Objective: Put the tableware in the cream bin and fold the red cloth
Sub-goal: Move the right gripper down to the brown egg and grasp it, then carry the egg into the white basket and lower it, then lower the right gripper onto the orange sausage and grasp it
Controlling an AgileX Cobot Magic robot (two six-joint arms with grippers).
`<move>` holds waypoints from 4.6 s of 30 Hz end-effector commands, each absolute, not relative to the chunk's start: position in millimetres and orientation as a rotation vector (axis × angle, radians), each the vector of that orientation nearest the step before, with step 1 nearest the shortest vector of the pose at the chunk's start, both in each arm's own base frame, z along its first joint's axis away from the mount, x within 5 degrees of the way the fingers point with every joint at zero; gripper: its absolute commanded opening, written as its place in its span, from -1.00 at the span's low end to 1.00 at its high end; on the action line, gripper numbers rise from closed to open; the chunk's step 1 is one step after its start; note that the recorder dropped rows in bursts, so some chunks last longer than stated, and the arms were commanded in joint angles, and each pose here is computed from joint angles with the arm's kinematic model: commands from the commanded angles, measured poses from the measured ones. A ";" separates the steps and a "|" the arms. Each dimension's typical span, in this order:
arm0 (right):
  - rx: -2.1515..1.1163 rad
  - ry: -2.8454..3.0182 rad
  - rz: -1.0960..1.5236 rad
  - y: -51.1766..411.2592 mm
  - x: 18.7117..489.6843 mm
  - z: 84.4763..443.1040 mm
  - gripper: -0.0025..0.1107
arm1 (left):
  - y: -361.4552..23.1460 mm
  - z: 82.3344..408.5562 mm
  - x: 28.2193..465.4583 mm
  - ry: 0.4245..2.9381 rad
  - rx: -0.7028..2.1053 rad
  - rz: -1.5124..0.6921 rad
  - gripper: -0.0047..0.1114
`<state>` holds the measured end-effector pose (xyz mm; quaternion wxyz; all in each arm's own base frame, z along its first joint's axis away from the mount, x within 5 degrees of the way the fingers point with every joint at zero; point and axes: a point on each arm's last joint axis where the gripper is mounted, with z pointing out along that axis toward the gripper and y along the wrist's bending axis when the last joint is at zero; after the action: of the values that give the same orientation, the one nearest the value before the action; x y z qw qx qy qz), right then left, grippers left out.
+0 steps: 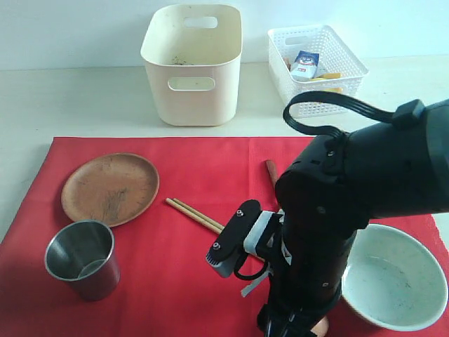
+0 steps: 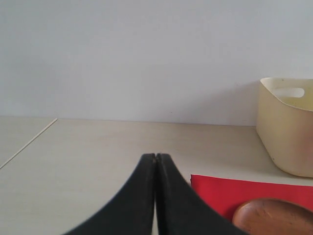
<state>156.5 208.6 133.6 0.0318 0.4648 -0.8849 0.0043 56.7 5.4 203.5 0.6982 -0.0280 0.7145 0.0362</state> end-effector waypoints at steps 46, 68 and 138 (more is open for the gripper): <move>1.142 -3.844 0.019 158.6 382.5 269.0 -0.96 | 5.0 203.9 56.2 1.586 -0.054 0.079 -0.87; 0.318 -3.950 -0.224 104.0 488.8 174.5 -0.96 | 5.0 203.9 56.2 1.586 -0.054 0.079 -0.87; 0.507 -3.365 -0.214 130.2 270.2 194.8 -0.56 | 5.0 203.9 56.2 1.586 -0.054 0.079 -0.87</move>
<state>273.4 131.8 199.9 -0.1273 0.1496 -0.9783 -0.0660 56.7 5.4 203.5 0.6982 -0.0280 0.7145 0.0362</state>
